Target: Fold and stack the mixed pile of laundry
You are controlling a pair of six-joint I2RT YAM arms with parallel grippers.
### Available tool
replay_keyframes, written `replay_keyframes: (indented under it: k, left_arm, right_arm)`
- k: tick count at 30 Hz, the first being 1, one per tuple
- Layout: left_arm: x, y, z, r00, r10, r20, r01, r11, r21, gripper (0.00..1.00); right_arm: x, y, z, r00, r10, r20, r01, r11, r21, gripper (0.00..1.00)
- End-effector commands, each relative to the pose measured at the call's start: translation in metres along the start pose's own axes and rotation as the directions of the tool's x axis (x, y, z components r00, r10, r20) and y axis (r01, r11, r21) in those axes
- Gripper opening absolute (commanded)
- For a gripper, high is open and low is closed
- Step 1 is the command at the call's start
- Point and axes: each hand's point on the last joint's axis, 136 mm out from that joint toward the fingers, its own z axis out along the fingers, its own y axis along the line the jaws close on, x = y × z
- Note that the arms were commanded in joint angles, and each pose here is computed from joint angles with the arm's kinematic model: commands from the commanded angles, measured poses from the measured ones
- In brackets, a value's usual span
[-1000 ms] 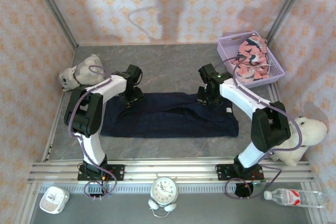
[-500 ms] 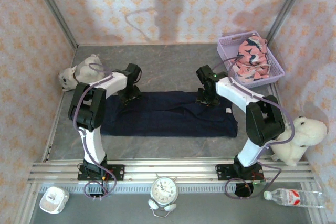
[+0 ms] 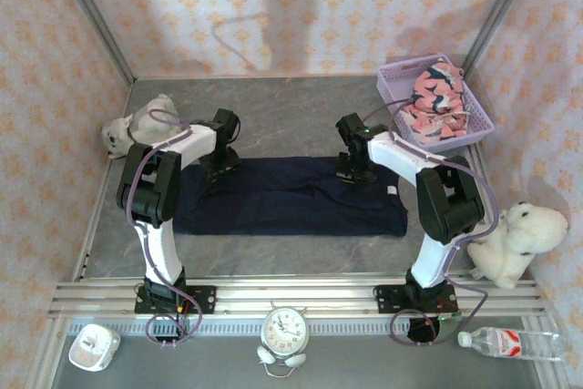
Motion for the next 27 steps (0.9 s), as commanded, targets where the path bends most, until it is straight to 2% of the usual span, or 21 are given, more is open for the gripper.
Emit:
replay_keyframes:
  k: [1, 6, 9, 12, 19, 25, 27]
  left_arm:
    - [0.007, 0.023, 0.013, 0.999, 0.005, -0.039, -0.01, 0.994, -0.108, 0.64]
    - [0.008, 0.026, 0.018, 0.999, -0.007, -0.047, 0.001, 0.993, -0.114, 0.63]
    - [0.008, 0.025, 0.02, 0.999, -0.009, -0.053, 0.003, 0.993, -0.116, 0.64]
    - [0.008, 0.025, 0.02, 0.998, -0.009, -0.054, 0.003, 0.993, -0.115, 0.64]
    - [0.008, 0.029, 0.017, 0.999, 0.002, -0.054, -0.009, 0.992, -0.128, 0.64]
    - [0.011, 0.032, 0.019, 0.998, -0.011, -0.056, 0.003, 0.991, -0.133, 0.64]
    - [0.011, 0.032, 0.02, 0.998, -0.011, -0.057, 0.004, 0.991, -0.133, 0.64]
  right_arm:
    - [-0.014, 0.01, -0.026, 0.997, -0.02, 0.072, 0.023, 0.998, -0.05, 0.0]
    - [0.001, 0.013, -0.055, 0.996, -0.06, 0.062, 0.067, 0.992, -0.11, 0.0]
    - [0.014, 0.012, -0.057, 0.996, -0.086, 0.03, 0.089, 0.987, -0.137, 0.0]
    - [0.007, 0.011, -0.051, 0.994, -0.108, 0.033, 0.111, 0.988, -0.104, 0.13]
    - [-0.024, 0.019, -0.024, 0.992, -0.121, 0.044, 0.122, 0.992, -0.028, 0.29]
    - [-0.02, 0.013, 0.001, 0.995, -0.098, -0.004, 0.098, 0.995, 0.01, 0.27]
    - [-0.019, 0.01, 0.001, 0.996, -0.094, -0.002, 0.094, 0.995, 0.021, 0.16]
